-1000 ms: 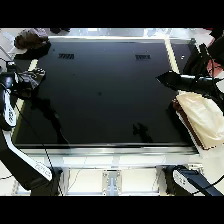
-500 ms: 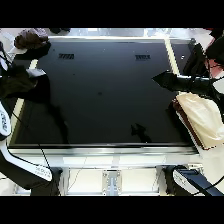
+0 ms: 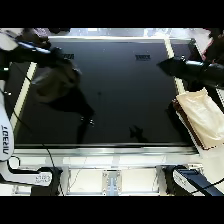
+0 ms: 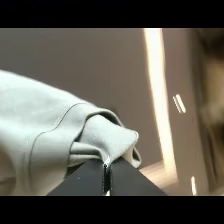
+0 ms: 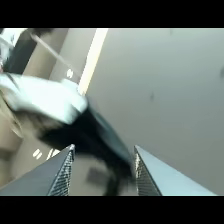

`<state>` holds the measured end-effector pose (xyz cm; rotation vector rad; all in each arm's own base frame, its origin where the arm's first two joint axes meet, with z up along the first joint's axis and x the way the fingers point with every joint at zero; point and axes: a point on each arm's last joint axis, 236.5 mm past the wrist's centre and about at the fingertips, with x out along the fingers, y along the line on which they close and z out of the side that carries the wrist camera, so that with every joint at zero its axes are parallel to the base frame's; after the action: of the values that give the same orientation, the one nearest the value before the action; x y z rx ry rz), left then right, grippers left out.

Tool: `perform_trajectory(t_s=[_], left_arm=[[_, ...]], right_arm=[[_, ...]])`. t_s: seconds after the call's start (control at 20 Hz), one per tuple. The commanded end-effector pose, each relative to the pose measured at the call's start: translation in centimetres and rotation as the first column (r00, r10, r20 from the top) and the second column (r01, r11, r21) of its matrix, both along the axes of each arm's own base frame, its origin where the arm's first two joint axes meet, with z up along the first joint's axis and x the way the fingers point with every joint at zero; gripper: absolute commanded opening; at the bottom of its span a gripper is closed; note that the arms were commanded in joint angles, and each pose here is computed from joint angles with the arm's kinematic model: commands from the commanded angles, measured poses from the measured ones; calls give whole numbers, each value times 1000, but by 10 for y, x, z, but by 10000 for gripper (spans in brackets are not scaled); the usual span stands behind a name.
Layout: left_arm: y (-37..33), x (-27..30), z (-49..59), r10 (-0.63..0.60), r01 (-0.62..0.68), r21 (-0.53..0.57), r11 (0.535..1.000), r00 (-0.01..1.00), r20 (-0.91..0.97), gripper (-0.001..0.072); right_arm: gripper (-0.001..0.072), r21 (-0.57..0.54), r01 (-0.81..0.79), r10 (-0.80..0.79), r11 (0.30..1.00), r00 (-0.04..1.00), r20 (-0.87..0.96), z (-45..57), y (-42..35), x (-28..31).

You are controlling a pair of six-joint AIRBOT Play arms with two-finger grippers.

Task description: Fold the shirts.

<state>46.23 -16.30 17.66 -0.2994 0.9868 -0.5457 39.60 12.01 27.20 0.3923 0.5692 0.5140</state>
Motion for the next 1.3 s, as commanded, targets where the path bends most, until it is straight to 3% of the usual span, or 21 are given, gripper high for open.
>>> perform_trajectory(t_s=[0.0,0.1,0.15,0.25,0.35,0.4,0.5,0.6,0.65,0.7,0.8,0.9,1.0,1.05,1.15,1.25], left_arm=[[-100,-59,7,-308,308,25,951,950,41,120],[-97,-32,18,-268,246,133,960,944,191,698],[-78,-14,29,-212,166,185,969,941,263,716],[-9,16,44,-106,-31,351,936,926,363,708],[90,35,48,59,-279,517,809,914,402,707],[131,39,46,173,-381,527,760,899,402,707],[190,36,10,402,-490,470,734,872,281,700],[209,21,-49,505,-473,406,782,863,32,696],[212,15,-76,526,-464,364,808,846,-89,646],[211,8,-101,530,-459,307,833,822,-209,540],[206,3,-135,513,-472,203,858,776,-367,505],[208,2,-162,513,-479,192,856,747,-423,505],[205,1,-182,449,-400,204,893,790,-417,508],[200,2,-190,404,-350,203,915,819,-408,514],[190,6,-200,315,-261,186,947,866,-388,517],[181,9,-210,228,-176,170,970,900,-370,517]], right_arm=[[437,-85,22,-9,996,990,143,58,-9,-6],[437,-163,49,-19,985,983,185,75,-19,-12],[437,-212,64,-24,975,982,185,76,-26,-15],[437,-307,86,-42,948,988,146,63,-42,-19],[437,-337,37,-25,941,999,40,32,-43,-22],[437,-324,-9,-1,946,1000,-31,9,-36,-22],[437,-288,-96,46,953,983,-176,-45,-19,-19],[437,-242,-182,99,953,942,-320,-109,5,-20],[437,-224,-215,117,951,917,-382,-141,16,-20],[438,-213,-235,126,948,896,-425,-167,26,-19],[438,-194,-248,129,949,868,-479,-212,43,-12],[439,-115,-282,174,953,815,-553,-243,71,-13],[440,-49,-349,247,936,749,-614,-270,105,-26],[446,-54,-389,272,919,730,-626,-284,118,-32],[558,-65,-442,304,895,709,-636,-306,142,-40],[561,-82,-469,319,879,708,-630,-321,162,-44]])
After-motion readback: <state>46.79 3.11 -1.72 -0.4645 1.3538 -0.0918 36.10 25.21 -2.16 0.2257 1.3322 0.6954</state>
